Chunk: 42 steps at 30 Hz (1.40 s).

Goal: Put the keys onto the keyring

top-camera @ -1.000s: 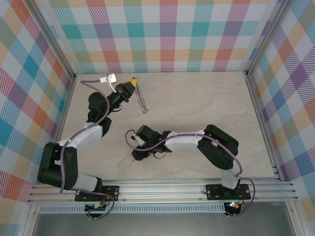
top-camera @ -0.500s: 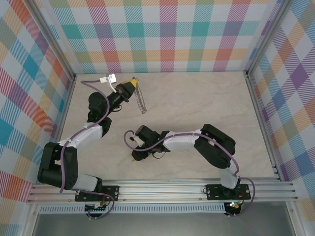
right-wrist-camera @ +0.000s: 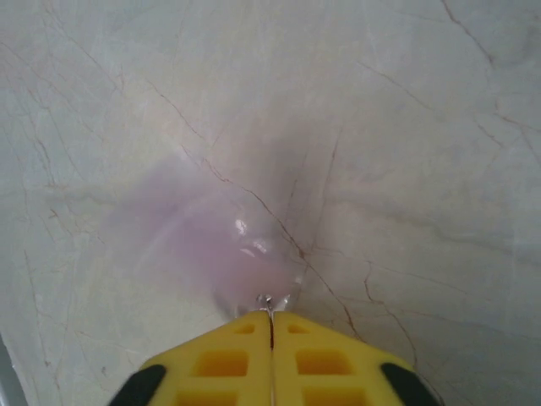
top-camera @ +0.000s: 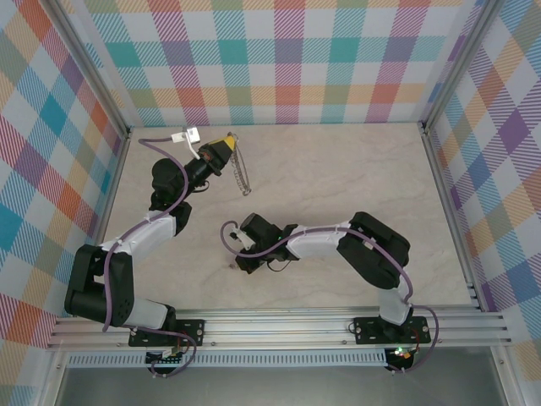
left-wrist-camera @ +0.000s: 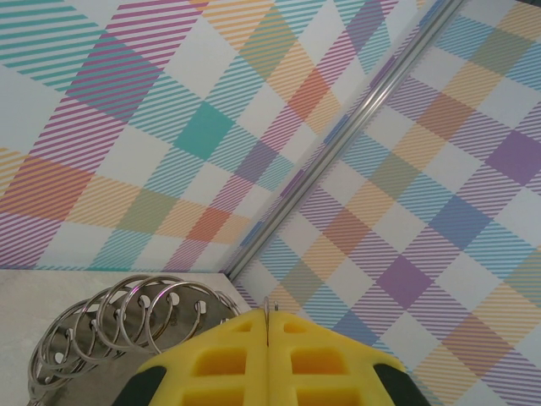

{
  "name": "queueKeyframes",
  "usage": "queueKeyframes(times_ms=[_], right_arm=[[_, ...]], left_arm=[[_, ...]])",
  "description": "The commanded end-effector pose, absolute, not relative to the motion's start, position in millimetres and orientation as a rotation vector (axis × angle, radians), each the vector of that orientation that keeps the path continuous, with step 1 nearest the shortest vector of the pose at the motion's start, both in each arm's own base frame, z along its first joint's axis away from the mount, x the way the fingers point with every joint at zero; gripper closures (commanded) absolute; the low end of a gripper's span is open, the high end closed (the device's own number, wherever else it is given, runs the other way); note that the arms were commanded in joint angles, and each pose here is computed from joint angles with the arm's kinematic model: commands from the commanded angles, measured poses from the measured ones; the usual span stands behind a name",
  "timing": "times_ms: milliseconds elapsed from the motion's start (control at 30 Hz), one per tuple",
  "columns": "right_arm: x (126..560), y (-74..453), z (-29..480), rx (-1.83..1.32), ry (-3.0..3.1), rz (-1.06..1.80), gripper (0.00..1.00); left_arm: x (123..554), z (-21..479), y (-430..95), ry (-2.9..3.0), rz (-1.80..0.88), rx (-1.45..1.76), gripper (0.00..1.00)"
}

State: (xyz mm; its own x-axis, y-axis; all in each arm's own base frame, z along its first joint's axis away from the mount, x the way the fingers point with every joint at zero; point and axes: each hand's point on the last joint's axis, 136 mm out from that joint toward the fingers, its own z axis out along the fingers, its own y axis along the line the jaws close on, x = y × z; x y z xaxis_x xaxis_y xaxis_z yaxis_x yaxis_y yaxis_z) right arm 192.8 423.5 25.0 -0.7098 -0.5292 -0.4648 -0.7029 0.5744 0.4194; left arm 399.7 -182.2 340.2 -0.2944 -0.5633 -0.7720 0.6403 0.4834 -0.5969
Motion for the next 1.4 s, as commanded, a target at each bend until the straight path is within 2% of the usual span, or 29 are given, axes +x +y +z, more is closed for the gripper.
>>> queueKeyframes(times_ms=[0,533,833,1100,1367], right_arm=[[193,410,24,-0.989,2.548,0.824,1.0],[217,333,64,-0.662,2.472,0.754,1.0],[233,278,155,-0.367,2.214,0.814,1.0],[236,228,251,-0.252,1.946,0.79,1.0],[235,204,311,-0.253,1.751,0.77,1.0]], left_arm=[[398,361,-175,1.375,-1.163,0.101,1.0],[398,360,-177,1.378,-1.17,0.105,1.0],[394,363,-193,1.38,-1.213,0.181,1.0],[366,375,-245,1.398,-1.278,0.44,1.0],[327,381,-302,1.401,-1.348,0.746,1.0]])
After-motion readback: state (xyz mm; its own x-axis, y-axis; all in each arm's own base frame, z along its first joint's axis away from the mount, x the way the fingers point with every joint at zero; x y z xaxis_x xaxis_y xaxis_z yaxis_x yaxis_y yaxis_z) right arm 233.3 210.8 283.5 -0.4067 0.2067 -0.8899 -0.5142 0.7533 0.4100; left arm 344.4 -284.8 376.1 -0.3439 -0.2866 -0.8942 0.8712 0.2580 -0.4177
